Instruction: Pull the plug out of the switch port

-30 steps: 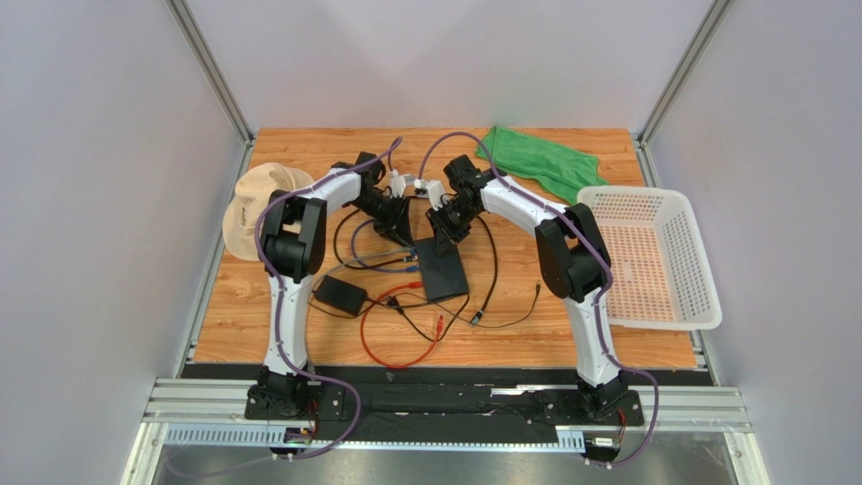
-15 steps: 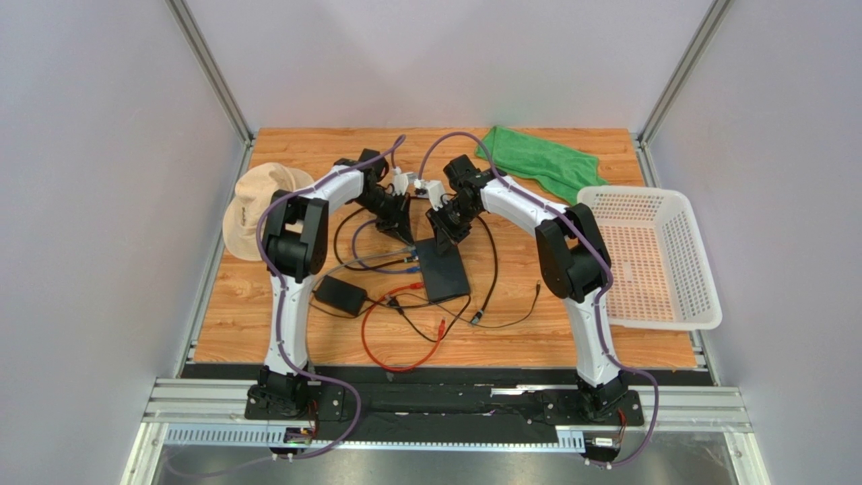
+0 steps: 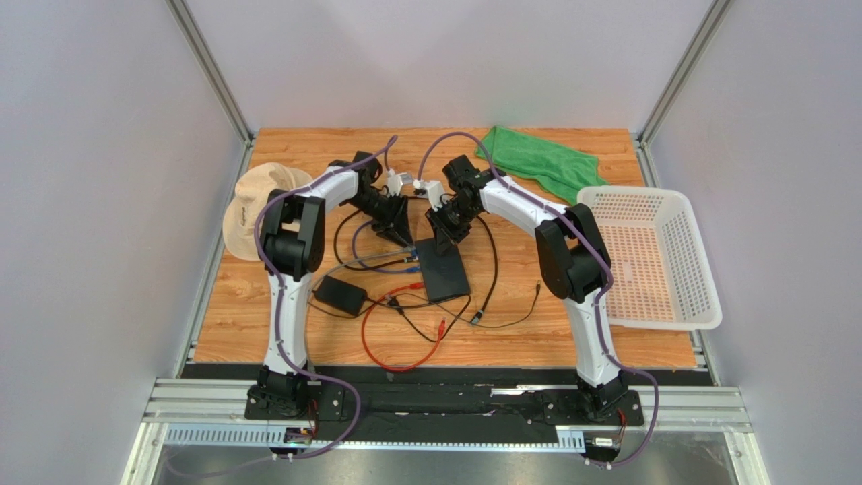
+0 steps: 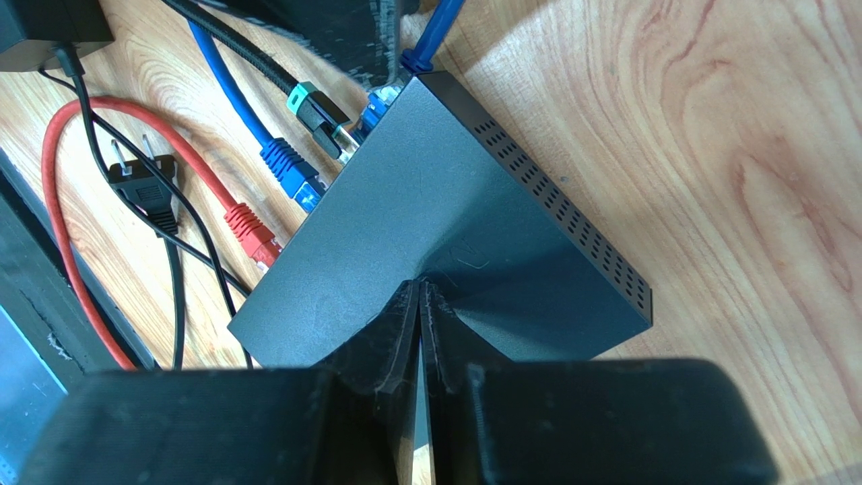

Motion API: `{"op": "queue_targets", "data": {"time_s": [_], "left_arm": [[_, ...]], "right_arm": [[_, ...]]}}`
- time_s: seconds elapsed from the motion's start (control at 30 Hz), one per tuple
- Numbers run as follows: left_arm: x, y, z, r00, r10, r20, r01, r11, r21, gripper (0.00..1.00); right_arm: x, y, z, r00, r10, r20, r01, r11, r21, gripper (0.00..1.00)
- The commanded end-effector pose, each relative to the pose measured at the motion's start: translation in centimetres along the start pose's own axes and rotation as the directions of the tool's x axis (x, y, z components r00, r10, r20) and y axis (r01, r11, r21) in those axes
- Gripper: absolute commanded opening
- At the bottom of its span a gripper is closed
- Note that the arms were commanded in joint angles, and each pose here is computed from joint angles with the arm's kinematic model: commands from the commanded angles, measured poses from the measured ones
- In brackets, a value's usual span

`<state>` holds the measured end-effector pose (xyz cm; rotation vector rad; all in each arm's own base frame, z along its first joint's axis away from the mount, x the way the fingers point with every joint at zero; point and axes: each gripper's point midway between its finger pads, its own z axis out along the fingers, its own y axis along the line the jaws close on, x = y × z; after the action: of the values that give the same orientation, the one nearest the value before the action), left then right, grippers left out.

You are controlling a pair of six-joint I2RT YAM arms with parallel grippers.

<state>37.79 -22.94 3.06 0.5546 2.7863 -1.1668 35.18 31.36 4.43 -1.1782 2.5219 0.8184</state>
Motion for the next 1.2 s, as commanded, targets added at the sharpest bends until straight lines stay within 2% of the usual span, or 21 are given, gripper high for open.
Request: {"op": "queue_targets", "data": {"time_s": [0.0, 0.3, 0.57, 0.8, 1.17], "left_arm": [[0.9, -2.0, 0.6, 0.998, -0.056, -0.034, 0.062, 0.981, 0.182, 0.42], [1.3, -1.6, 1.1, 0.996, -0.075, -0.05, 0.084, 0.977, 0.197, 0.43], [1.5, -1.9, 1.7, 0.995, -0.073, -0.074, 0.088, 0.974, 0.21, 0.34], [2.2, -2.5, 2.8, 0.992, -0.032, -0.124, 0.052, 0.985, 0.163, 0.34], [2.8, -1.7, 3.1, 0.988, -0.008, -0.157, 0.013, 0.999, 0.032, 0.06]], "right_arm": [[2.4, -2.1, 2.0, 0.996, -0.022, -0.084, 0.029, 0.995, 0.092, 0.09], [2.5, -2.2, 2.2, 0.996, -0.023, -0.085, 0.03, 0.996, 0.09, 0.09], [2.5, -2.2, 2.3, 0.996, -0.019, -0.086, 0.027, 0.995, 0.091, 0.1], [2.3, -2.3, 2.4, 0.996, -0.02, -0.082, 0.028, 0.995, 0.096, 0.1], [2.3, -2.3, 2.5, 0.996, -0.035, -0.086, 0.044, 0.994, 0.104, 0.11]]}}
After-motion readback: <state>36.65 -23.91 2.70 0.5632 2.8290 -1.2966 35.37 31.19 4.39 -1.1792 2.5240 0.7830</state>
